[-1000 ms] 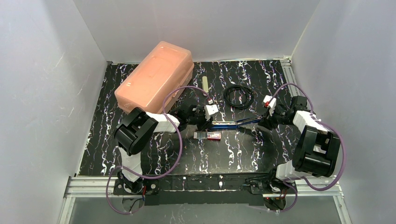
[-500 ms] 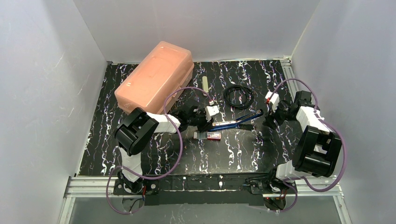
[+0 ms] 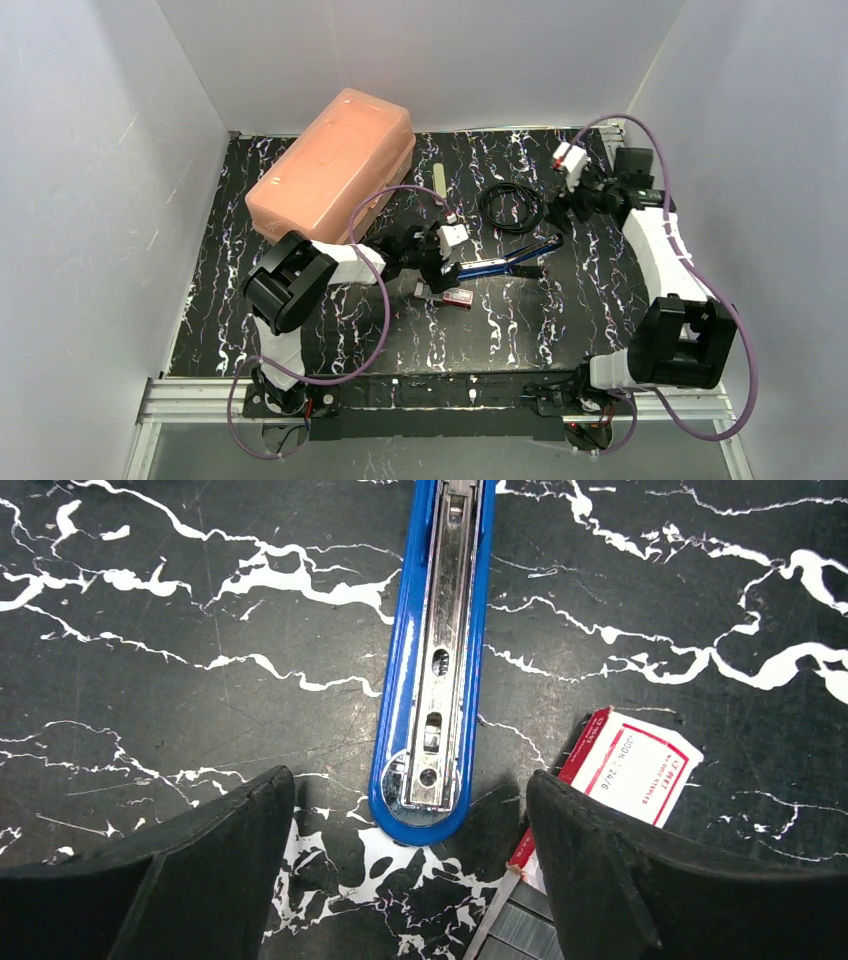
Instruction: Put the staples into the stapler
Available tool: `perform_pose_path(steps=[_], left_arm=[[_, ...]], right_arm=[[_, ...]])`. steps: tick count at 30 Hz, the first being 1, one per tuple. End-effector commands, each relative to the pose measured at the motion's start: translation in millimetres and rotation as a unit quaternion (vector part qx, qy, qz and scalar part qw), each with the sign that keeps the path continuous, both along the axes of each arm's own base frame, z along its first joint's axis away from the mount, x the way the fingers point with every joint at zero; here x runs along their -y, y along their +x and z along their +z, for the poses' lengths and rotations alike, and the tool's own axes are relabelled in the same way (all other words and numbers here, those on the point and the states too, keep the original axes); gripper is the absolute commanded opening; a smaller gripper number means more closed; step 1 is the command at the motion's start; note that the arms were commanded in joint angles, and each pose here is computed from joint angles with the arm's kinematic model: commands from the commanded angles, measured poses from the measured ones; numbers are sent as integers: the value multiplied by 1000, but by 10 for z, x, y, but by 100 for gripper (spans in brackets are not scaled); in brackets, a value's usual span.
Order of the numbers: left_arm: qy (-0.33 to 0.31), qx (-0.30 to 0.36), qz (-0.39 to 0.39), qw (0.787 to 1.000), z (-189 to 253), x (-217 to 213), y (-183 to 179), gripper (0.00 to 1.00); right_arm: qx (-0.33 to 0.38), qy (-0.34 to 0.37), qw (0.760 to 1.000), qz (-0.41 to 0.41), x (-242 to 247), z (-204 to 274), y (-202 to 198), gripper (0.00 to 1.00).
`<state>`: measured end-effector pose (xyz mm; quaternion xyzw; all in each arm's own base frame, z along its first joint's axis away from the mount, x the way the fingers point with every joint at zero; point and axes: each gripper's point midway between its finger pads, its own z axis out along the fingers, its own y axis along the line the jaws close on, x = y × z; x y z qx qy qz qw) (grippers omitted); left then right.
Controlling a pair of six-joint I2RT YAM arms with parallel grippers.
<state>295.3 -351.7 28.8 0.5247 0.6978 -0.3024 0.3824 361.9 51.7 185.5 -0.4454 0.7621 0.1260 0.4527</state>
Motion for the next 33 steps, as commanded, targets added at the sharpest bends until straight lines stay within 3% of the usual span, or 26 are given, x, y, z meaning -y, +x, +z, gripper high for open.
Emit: perform_pose_path(steps=[1,4,14,18,21,33], left_arm=[[-25,36,6,999,456,44,105,88],[-27,53,18,998,661,11,142,98],[-20,48,86,995,1213,-410,274,99],[-12,-7,124,992,1325,-739,244,98],[-19,-43,146,988,1381,-934,197,98],[-15,-53,170,984,1414,-1154,163,99]], right_arm=[[-16,31,997,-75,-331,180,337,88],[-35,53,994,-94,-642,146,517,88],[-30,98,986,-131,-1784,-73,1050,87],[-39,104,983,-146,-2163,-251,1239,88],[-43,103,979,-170,-2330,-386,1426,88],[-82,96,969,-212,-2650,-896,1898,81]])
